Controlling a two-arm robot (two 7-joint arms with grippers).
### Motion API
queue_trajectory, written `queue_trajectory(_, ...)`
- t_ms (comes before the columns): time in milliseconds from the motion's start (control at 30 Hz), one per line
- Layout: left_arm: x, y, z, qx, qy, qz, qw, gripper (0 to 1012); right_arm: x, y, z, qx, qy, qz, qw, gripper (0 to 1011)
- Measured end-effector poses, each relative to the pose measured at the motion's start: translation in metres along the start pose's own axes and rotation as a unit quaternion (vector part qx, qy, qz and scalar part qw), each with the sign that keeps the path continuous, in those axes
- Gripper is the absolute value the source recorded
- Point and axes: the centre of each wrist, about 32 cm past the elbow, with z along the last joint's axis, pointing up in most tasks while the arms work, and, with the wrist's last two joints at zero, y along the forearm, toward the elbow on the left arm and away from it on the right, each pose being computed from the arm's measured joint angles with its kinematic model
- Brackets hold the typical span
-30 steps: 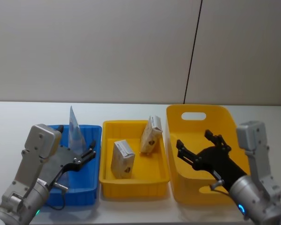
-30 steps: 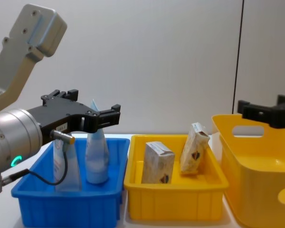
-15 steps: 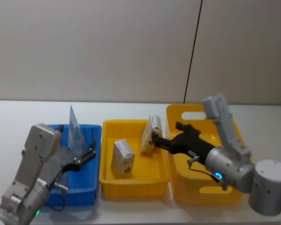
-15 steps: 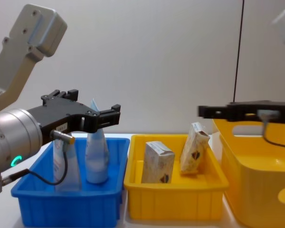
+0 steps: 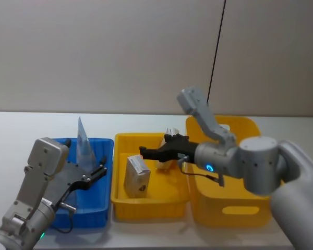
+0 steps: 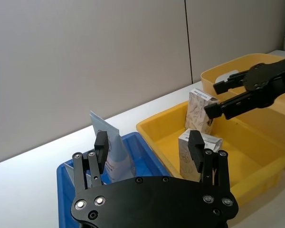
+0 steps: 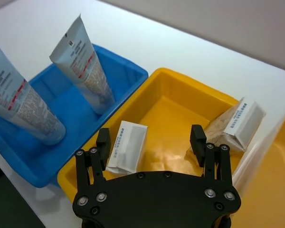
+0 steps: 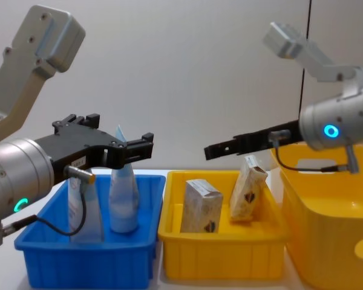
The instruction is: Bimanual collaborative sorting of washing and personal care products
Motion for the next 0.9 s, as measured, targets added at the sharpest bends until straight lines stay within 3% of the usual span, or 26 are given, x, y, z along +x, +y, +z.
queue_trajectory(333, 0.0000, 0.0000, 0.0000, 0.000, 0.000, 0.000, 1.0000, 1001, -0.009, 0.012, 0.033, -0.072, -0.031, -0.011, 0.9968, 1002)
queue_trajectory(567, 0.0000, 0.0000, 0.0000, 0.000, 0.000, 0.000, 1.0000, 1001, -0.017, 0.008, 0.058, -0.124, -0.058, -0.035, 0.9900, 1002)
queue_trajectory(900, 0.0000, 0.0000, 0.0000, 0.000, 0.000, 0.000, 1.0000, 1001, -0.031, 0.016, 0.077, -0.180, -0.072, -0.036, 0.9805, 1002)
